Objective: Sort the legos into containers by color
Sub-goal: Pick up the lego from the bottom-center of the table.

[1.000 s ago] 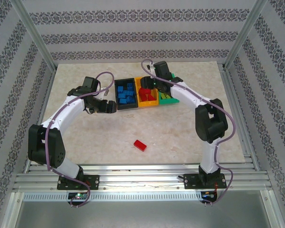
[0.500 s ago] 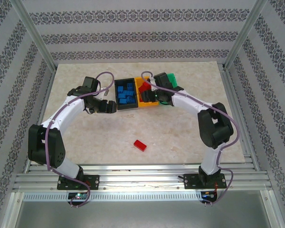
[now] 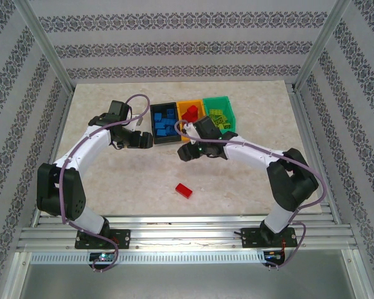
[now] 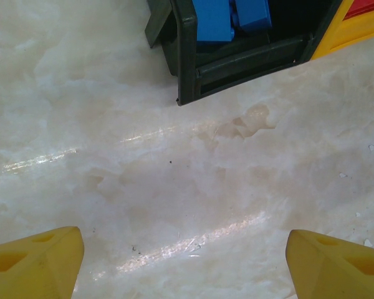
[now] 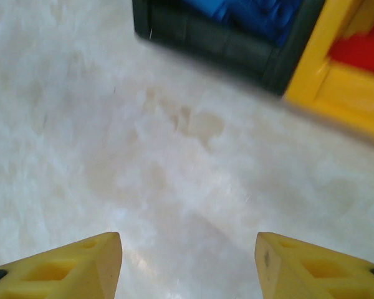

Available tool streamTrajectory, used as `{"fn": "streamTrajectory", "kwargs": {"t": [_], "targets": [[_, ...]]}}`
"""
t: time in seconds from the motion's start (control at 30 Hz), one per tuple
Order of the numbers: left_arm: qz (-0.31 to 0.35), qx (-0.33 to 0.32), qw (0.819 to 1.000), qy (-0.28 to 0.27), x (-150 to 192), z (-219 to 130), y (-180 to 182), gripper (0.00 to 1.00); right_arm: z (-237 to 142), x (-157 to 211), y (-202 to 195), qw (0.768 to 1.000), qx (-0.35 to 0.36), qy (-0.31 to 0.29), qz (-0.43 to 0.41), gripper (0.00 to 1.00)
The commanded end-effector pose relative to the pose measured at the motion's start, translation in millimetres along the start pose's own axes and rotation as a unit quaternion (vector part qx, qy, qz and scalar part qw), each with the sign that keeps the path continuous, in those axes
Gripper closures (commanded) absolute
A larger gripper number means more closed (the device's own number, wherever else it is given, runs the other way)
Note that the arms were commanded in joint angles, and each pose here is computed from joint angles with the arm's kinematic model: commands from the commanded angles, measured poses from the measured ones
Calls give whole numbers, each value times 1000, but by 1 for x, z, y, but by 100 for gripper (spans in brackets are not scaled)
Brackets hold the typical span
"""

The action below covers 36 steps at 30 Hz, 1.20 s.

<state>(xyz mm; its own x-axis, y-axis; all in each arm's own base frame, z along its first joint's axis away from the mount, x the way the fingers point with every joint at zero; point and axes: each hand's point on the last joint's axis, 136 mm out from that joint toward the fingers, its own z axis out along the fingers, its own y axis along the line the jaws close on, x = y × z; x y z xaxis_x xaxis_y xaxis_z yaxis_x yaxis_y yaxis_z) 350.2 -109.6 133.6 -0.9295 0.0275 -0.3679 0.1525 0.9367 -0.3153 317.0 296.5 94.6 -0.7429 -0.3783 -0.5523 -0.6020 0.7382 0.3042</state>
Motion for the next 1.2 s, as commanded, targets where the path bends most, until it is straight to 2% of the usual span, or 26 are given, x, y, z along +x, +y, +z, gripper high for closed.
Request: {"fn": "streamTrajectory", "kwargs": {"t": [0.0,0.27,0.43,1.17], "targets": [[6,1,1000,-8,-5,-11,0,15,-4,24,18,999,-21,25,-21,41],[6,3,1000,-7,-4,-11,-1,15,-6,73,44,996,-23,71,-53,41],[5,4,1000,-6,-4,-10,-1,15,-9,90,53,994,-27,87,-57,41],[5,5,1000,-6,-4,-10,-1,15,14,122,62,985,20,139,-101,38]]}}
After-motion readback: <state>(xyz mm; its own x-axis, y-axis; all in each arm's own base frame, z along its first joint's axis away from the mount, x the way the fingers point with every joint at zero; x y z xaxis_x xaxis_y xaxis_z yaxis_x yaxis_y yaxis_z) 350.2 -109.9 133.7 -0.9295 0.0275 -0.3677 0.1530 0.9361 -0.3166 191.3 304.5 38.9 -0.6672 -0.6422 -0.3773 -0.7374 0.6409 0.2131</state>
